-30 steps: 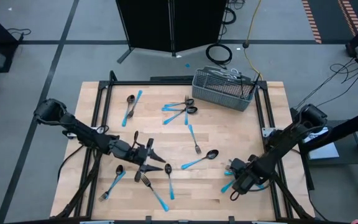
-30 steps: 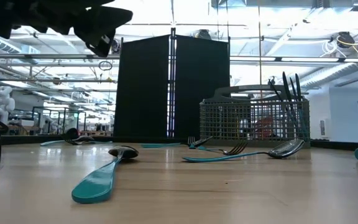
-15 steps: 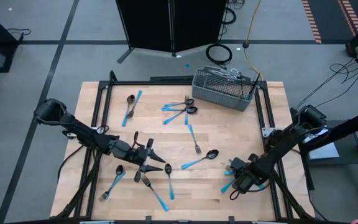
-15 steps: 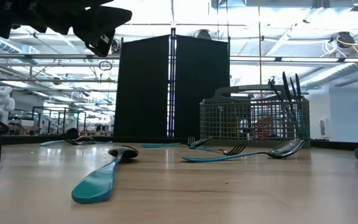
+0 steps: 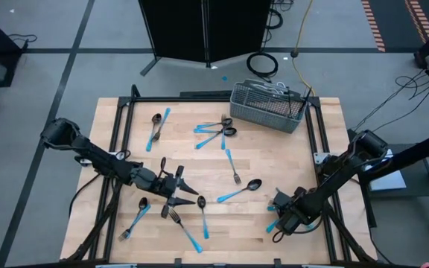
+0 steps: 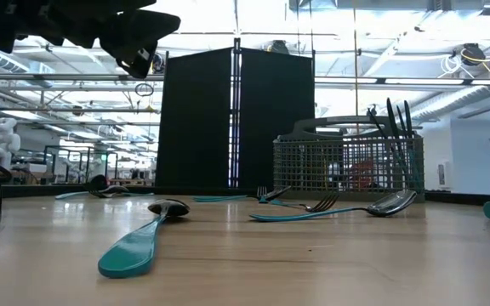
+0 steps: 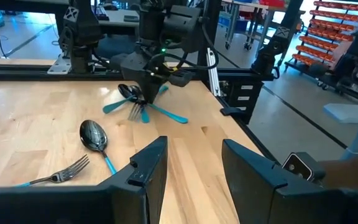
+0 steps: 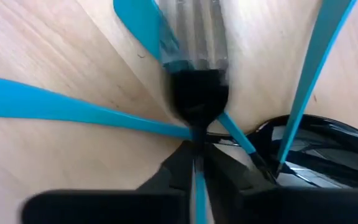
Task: Sort silverware
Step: Put the blue fork into the middle of the blue utensil organizer
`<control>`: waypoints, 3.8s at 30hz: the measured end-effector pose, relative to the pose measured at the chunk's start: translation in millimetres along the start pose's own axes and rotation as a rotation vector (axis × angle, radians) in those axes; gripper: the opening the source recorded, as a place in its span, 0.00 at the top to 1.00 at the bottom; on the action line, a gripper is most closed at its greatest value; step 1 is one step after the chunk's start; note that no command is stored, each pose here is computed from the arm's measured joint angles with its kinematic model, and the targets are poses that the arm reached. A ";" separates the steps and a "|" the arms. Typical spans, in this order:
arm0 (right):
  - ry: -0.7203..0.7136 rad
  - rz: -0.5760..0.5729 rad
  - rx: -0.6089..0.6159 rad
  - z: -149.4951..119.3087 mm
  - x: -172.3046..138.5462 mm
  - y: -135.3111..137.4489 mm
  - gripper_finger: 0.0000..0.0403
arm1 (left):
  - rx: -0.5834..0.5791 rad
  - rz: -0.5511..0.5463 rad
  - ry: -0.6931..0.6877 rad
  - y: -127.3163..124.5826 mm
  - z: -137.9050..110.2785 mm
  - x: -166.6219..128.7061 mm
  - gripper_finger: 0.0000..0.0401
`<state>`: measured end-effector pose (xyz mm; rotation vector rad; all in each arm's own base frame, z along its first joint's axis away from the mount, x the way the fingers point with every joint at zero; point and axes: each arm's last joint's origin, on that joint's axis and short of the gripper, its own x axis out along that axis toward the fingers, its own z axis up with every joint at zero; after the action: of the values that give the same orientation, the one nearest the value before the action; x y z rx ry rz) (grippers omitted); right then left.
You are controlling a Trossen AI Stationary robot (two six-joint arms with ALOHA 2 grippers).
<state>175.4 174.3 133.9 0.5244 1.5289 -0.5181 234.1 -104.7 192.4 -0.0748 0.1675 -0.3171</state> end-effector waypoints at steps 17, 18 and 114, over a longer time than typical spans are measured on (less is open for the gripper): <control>-0.535 0.140 -0.134 13.7 -133.2 -5.6 1.00 | 0.032 0.014 -0.004 1.8 0.3 0.1 0.63; -0.658 0.138 -0.139 17.3 -147.1 -6.6 1.00 | 0.042 0.015 -0.008 2.2 0.8 0.1 0.63; -0.567 0.471 -0.165 131.7 -194.5 -76.5 0.72 | 0.125 0.366 0.054 134.9 4.5 -23.8 0.63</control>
<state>235.6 30.9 325.8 0.5317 0.8575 -0.1478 253.6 30.9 187.0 0.0885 0.2103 0.0363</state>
